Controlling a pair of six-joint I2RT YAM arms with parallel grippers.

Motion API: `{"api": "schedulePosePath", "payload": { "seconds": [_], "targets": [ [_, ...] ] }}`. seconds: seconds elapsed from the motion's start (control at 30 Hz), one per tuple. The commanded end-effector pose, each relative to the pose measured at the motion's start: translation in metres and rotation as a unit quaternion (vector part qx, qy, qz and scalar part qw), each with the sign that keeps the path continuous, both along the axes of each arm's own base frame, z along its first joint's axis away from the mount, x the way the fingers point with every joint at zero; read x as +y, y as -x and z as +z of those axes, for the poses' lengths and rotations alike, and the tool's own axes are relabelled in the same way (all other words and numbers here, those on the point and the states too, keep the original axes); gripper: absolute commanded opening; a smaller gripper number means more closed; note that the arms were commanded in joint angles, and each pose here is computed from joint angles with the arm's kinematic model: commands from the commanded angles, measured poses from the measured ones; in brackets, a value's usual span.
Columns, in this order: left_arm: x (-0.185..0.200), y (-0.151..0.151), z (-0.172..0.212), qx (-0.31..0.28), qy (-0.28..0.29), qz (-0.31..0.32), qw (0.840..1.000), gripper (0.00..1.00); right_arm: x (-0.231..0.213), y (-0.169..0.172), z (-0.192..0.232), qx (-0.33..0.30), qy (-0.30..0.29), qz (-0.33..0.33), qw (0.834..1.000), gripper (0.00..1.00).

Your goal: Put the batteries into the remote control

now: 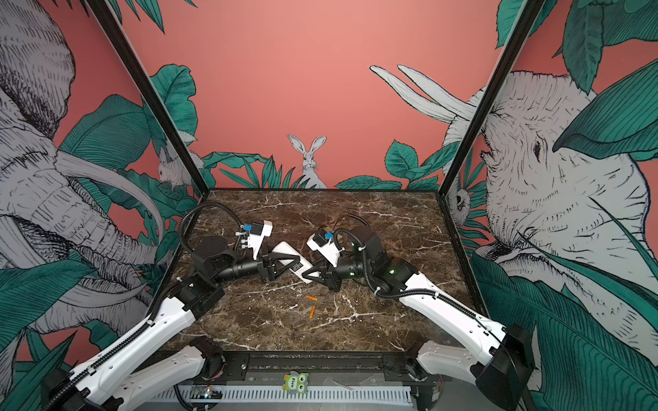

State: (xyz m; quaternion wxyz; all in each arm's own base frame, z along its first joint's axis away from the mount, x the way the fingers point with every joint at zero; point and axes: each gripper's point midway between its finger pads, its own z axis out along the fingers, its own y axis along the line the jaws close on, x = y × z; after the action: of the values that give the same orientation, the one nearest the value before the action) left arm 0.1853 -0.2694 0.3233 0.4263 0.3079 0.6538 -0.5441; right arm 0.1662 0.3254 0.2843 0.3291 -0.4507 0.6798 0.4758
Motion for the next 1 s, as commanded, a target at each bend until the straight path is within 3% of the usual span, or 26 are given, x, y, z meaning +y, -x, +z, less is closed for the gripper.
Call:
{"api": "schedulePosePath", "payload": {
  "seconds": [0.0, 0.07, 0.3, 0.5, 0.67, 0.97],
  "targets": [
    [-0.001, 0.007, 0.011, -0.030, 0.007, -0.015, 0.999, 0.32, 0.004, -0.007, 0.017, 0.001, -0.020, -0.009, 1.000, 0.00],
    [-0.002, 0.009, 0.012, -0.032, 0.009, -0.021, 0.999, 0.21, 0.005, -0.007, 0.017, 0.011, -0.016, -0.007, 1.000, 0.00],
    [-0.004, 0.014, 0.014, -0.029, 0.016, -0.038, 0.999, 0.04, 0.003, -0.011, 0.020, 0.020, -0.023, -0.012, 0.999, 0.00],
    [-0.003, -0.006, 0.005, -0.003, 0.008, 0.008, 1.000, 0.00, -0.007, -0.023, 0.023, 0.007, -0.024, -0.049, 0.998, 0.37],
    [-0.007, -0.020, -0.008, 0.049, 0.016, 0.029, 0.998, 0.00, -0.015, -0.039, 0.019, 0.022, -0.032, -0.085, 0.996, 0.74],
    [0.021, -0.059, -0.034, 0.102, 0.027, 0.183, 0.977, 0.00, -0.034, -0.069, 0.007, 0.048, -0.040, -0.154, 0.986, 0.81]
  ]
}}
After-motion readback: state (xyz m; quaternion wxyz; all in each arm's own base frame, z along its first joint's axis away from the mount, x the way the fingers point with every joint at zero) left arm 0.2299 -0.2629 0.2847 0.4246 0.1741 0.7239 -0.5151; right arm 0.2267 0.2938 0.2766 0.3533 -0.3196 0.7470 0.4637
